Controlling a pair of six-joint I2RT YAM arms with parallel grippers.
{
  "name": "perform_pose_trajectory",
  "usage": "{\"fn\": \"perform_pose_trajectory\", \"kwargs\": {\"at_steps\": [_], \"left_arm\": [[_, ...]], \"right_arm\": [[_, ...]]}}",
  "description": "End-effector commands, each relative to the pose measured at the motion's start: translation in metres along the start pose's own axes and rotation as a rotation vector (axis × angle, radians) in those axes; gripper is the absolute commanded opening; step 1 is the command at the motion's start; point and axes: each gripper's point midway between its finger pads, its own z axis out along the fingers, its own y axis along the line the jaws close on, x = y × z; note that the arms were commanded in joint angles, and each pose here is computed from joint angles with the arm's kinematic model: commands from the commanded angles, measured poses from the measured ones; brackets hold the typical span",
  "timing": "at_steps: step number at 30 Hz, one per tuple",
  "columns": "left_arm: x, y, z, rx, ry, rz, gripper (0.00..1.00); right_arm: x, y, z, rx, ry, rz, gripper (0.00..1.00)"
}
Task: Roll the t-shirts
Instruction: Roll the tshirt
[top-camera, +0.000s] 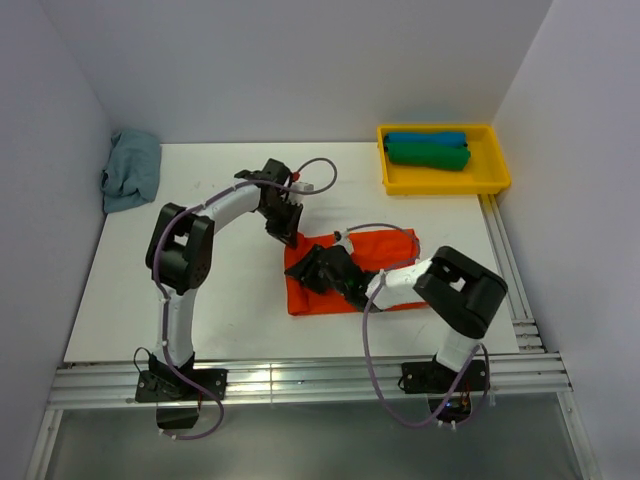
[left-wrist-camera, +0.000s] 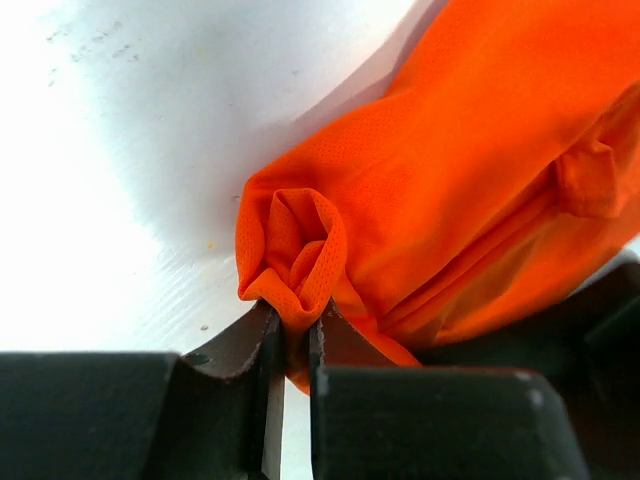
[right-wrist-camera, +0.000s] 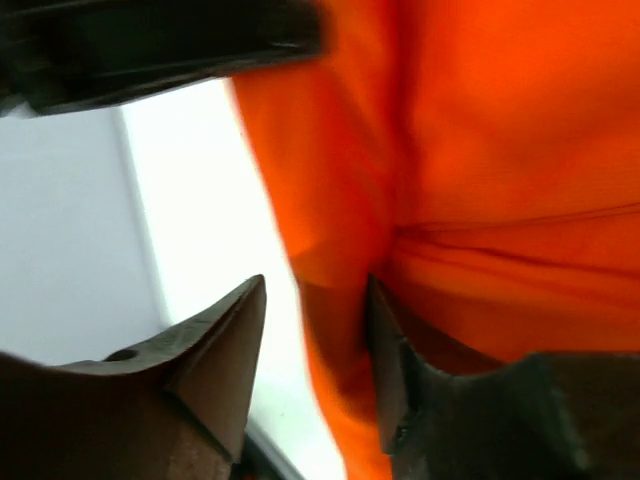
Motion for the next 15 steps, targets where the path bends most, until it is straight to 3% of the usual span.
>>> {"fn": "perform_pose_trajectory", "kwargs": {"at_steps": [1,3,4,6,8,9,10,15], "left_arm": [[0.004,0.011,-0.004,-0.107,0.048,-0.002,0.00],[0.007,0.013,-0.001,-0.122,0.065,-0.005,0.00],[0.005,0.014,-0.001,-0.132,0.065,-0.003,0.00],[0.007,0.013,0.000,-0.143,0.086,-0.002,0.00],[0.011,0.013,0.004,-0.154,0.109,0.000,0.00],[0.012,0.012,0.005,-0.154,0.115,0.001,0.00],[0.010,0.011,0.004,-0.155,0.112,0.002,0.00],[0.012,0.011,0.004,-0.166,0.127,0.007,0.00]], "right_arm": [[-0.013,-0.014,-0.020,0.270,-0.092,-0.266,0.54],[-0.020,0.010,-0.024,0.307,-0.168,-0.356,0.56],[-0.019,-0.003,-0.030,0.397,-0.162,-0.409,0.56],[-0.024,0.023,-0.032,0.411,-0.229,-0.480,0.56],[-0.024,0.010,-0.032,0.520,-0.235,-0.565,0.56],[-0.032,0.027,-0.030,0.530,-0.287,-0.581,0.56],[-0.029,0.011,-0.029,0.610,-0.274,-0.637,0.56],[-0.024,0.022,-0.021,0.667,-0.305,-0.722,0.55]]}}
